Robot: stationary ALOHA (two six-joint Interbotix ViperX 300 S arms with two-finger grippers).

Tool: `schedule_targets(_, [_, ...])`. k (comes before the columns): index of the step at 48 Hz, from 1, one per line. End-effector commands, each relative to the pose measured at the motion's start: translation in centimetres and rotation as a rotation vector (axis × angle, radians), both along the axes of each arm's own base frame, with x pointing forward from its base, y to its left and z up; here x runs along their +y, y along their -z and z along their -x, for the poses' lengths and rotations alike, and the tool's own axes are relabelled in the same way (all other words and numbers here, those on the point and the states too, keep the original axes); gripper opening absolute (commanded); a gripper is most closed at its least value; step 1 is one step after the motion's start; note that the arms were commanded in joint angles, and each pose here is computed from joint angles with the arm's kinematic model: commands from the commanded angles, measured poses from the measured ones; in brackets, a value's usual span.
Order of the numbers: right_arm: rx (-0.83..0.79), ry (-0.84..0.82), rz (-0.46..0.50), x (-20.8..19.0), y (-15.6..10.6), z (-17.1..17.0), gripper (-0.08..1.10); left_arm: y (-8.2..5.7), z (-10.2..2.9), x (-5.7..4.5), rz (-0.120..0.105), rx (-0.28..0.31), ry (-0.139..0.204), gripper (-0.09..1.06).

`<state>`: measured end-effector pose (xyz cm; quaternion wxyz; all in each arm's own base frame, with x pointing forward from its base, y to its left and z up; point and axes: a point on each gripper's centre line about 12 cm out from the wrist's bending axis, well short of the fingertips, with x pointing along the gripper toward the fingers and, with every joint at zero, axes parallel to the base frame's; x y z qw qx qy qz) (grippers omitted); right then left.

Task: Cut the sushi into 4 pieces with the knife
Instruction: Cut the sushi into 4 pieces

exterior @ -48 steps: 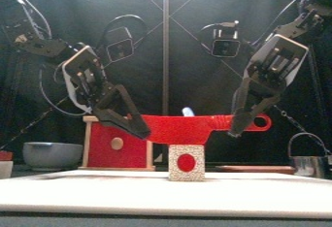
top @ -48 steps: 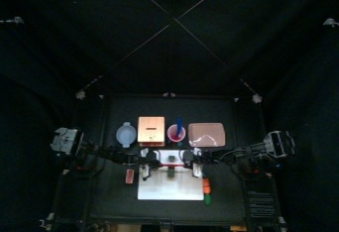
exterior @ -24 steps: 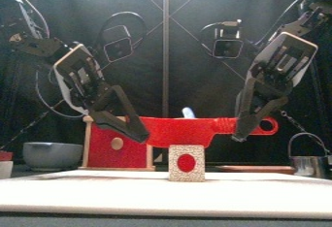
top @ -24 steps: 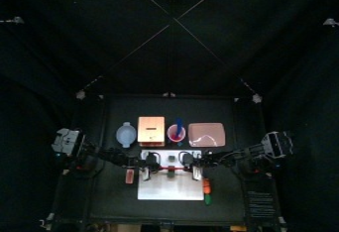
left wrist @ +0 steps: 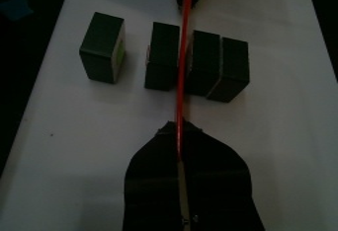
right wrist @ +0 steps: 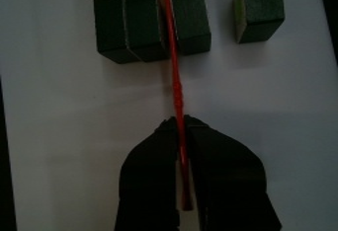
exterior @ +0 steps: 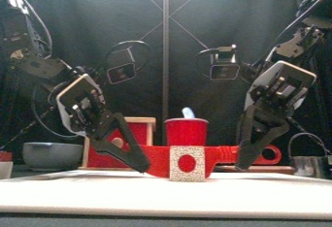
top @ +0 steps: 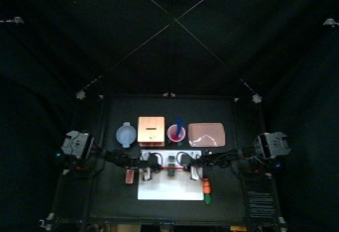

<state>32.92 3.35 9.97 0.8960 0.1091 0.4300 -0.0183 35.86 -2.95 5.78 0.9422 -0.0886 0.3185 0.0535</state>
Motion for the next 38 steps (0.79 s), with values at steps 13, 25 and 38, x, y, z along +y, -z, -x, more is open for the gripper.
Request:
schedule_targets(13, [-0.016,0.007,0.001,-0.1,-0.1,-0.8,0.16,0.3,-0.7,2.0,0.006,0.003,-0.064,0.11])
schedule_targets(25, [-0.048,-0.019,-0.009,1.0,-1.2,-1.8,0.16,0.0,-0.7,-0.4,0.021,-0.001,-0.014,0.11])
schedule_targets(38, [-0.079,-0.025,-0.018,1.2,-2.6,-2.0,0.16,-2.3,-1.2,-1.4,0.041,-0.039,0.006,0.11])
